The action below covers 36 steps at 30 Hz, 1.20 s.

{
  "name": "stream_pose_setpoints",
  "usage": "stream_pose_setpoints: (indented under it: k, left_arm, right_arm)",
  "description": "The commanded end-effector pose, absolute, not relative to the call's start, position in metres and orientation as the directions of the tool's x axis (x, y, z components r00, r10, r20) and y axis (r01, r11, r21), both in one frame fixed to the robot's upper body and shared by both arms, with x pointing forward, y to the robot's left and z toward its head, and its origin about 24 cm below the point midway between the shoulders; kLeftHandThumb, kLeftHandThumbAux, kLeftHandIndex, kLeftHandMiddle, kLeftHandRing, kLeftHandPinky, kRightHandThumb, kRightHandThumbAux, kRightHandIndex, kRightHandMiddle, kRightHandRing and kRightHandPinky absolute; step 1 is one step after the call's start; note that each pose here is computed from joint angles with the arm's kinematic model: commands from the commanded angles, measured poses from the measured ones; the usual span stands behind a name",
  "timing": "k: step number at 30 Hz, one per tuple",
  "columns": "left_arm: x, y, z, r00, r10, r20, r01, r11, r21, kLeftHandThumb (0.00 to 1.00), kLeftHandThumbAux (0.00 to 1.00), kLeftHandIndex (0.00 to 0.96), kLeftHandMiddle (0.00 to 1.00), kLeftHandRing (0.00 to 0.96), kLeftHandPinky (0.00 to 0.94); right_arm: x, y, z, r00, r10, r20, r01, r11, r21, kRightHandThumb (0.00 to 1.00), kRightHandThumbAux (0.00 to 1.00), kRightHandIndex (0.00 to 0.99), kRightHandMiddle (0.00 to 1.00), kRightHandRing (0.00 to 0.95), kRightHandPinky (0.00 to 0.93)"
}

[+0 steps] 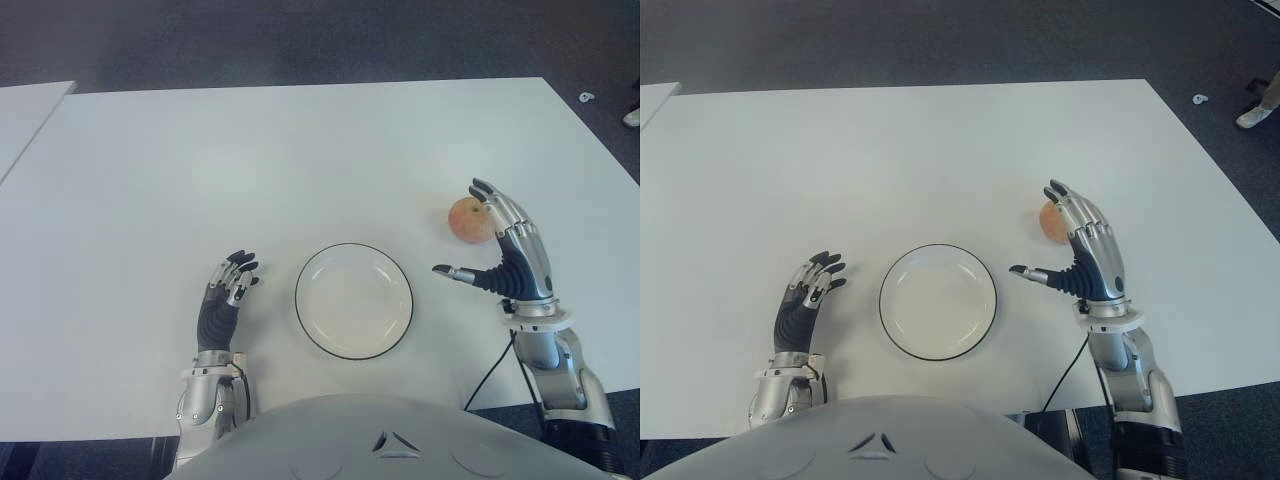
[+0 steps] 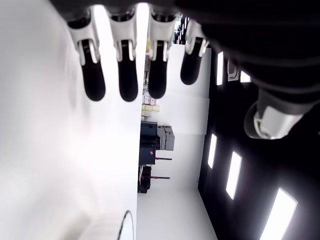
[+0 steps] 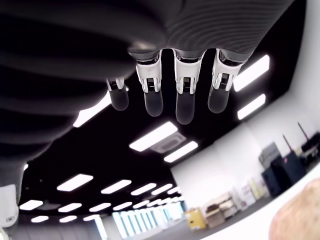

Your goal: Put the apples into the plate.

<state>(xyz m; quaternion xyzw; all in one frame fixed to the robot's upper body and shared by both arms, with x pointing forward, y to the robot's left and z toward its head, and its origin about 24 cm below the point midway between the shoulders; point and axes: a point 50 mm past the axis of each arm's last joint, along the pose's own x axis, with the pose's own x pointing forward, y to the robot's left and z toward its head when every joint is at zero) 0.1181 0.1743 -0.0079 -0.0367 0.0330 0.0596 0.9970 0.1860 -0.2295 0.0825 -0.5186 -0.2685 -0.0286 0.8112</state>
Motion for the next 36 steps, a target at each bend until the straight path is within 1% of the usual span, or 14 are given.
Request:
stream_pose_setpoints:
  k: [1, 7, 13, 16, 18, 24, 28, 31, 36]
  left_arm:
    - [0.119, 0.173, -0.011, 0.986, 0.127, -0.104, -0.136, 0.988, -0.078, 0.218, 0.452, 0.197, 0.241, 0.265, 0.310]
    - [0.120, 0.172, -0.011, 0.986, 0.130, -0.108, -0.139, 0.987, -0.085, 0.225, 0.460, 0.202, 0.251, 0.277, 0.316]
    - [0.121, 0.172, -0.012, 0.986, 0.124, -0.111, -0.135, 0.986, -0.094, 0.227, 0.463, 0.204, 0.253, 0.280, 0.310]
    - [0.121, 0.171, -0.012, 0.986, 0.124, -0.109, -0.134, 0.987, -0.091, 0.228, 0.463, 0.203, 0.250, 0.275, 0.303]
    - [0.122, 0.172, -0.012, 0.986, 0.124, -0.109, -0.134, 0.987, -0.089, 0.227, 0.463, 0.204, 0.250, 0.275, 0.308]
    - [0.122, 0.172, -0.011, 0.988, 0.123, -0.094, -0.132, 0.986, -0.097, 0.234, 0.465, 0.208, 0.258, 0.285, 0.326]
    - [0.121, 0.174, -0.011, 0.987, 0.128, -0.098, -0.138, 0.986, -0.099, 0.241, 0.469, 0.208, 0.259, 0.288, 0.325]
    - [0.120, 0.176, -0.010, 0.986, 0.134, -0.102, -0.145, 0.984, -0.104, 0.245, 0.475, 0.207, 0.257, 0.286, 0.322]
    - [0.118, 0.178, -0.009, 0.984, 0.140, -0.105, -0.151, 0.984, -0.097, 0.245, 0.482, 0.204, 0.254, 0.287, 0.328]
  right_arm:
    - [0.193, -0.234, 0.084, 0.842, 0.262, 0.472, 0.359, 0.383, -0.851, 0.509, 0.518, 0.069, 0.106, 0.111, 0.126]
    - [0.198, -0.237, 0.089, 0.832, 0.309, 0.462, 0.380, 0.289, -0.879, 0.543, 0.500, 0.071, 0.109, 0.105, 0.117]
    - [0.205, -0.245, 0.092, 0.844, 0.317, 0.432, 0.383, 0.209, -0.900, 0.535, 0.482, 0.073, 0.101, 0.087, 0.077]
    - [0.219, -0.259, 0.088, 0.875, 0.294, 0.384, 0.352, 0.158, -0.923, 0.527, 0.475, 0.074, 0.096, 0.079, 0.075]
    - [0.228, -0.266, 0.086, 0.895, 0.284, 0.344, 0.319, 0.130, -0.939, 0.510, 0.474, 0.067, 0.087, 0.066, 0.053]
    - [0.244, -0.278, 0.084, 0.934, 0.264, 0.240, 0.231, 0.066, -0.971, 0.455, 0.484, 0.043, 0.062, 0.037, 0.026]
    - [0.247, -0.280, 0.083, 0.944, 0.251, 0.212, 0.200, 0.075, -0.977, 0.449, 0.491, 0.035, 0.055, 0.031, 0.036]
    - [0.251, -0.282, 0.082, 0.957, 0.224, 0.183, 0.162, 0.111, -0.981, 0.452, 0.496, 0.031, 0.048, 0.035, 0.057]
    - [0.257, -0.285, 0.079, 0.968, 0.193, 0.161, 0.132, 0.153, -0.979, 0.457, 0.500, 0.034, 0.045, 0.044, 0.075]
